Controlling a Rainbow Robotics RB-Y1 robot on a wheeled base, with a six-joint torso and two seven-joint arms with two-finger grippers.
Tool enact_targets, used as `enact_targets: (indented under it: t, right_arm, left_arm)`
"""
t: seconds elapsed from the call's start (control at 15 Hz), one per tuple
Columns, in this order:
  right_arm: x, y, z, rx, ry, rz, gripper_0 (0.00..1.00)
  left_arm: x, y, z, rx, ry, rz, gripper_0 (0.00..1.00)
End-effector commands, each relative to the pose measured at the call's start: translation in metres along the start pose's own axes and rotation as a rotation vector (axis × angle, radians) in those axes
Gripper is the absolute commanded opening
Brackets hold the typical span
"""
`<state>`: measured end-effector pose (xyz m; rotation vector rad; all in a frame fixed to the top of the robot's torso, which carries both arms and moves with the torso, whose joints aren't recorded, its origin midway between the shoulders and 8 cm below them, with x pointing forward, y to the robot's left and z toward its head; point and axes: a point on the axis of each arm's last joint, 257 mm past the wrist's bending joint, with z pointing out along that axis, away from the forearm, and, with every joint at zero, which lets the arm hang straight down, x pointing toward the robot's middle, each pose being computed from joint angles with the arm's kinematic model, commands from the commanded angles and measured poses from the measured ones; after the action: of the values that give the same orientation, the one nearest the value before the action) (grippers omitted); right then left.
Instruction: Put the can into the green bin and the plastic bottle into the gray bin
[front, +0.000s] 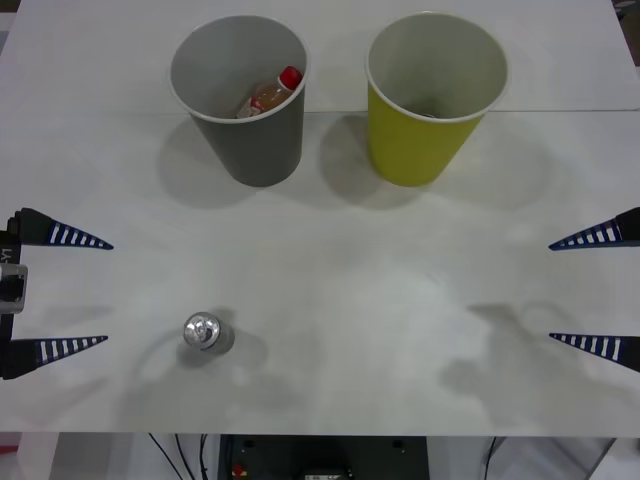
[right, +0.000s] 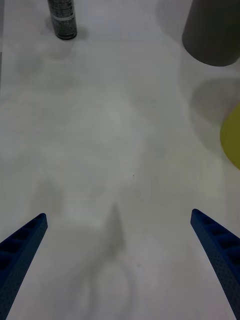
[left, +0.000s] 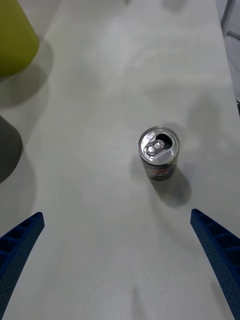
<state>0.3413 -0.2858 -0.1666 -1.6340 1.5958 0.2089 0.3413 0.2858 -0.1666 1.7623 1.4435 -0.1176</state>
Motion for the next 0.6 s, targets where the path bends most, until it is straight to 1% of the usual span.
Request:
enact_targets:
  t: [0.07, 0.13, 0.47, 0.53, 0.6]
  right_arm:
    - [0.0, 0.0, 0.0, 0.0, 0.0, 0.0, 1.0]
    - [0.0, 0.0, 0.0, 0.0, 0.0, 0.0, 1.0]
    - [0.0, 0.0, 0.0, 0.0, 0.0, 0.0, 1.0]
    - [0.0, 0.0, 0.0, 0.0, 0.0, 0.0, 1.0]
    - [0.0, 0.0, 0.0, 0.0, 0.0, 0.0, 1.0]
  left_arm:
    - [0.0, 0.0, 0.0, 0.0, 0.0, 0.0, 1.0]
    - [0.007, -0.017, 0.006, 0.028, -0.002, -0.041, 1.0]
    - [0.008, -0.018, 0.007, 0.024, -0.003, -0.049, 1.0]
    - [0.01, -0.02, 0.009, 0.025, -0.008, -0.058, 1.0]
    - [0.013, -0.023, 0.012, 0.024, -0.017, -0.079, 1.0]
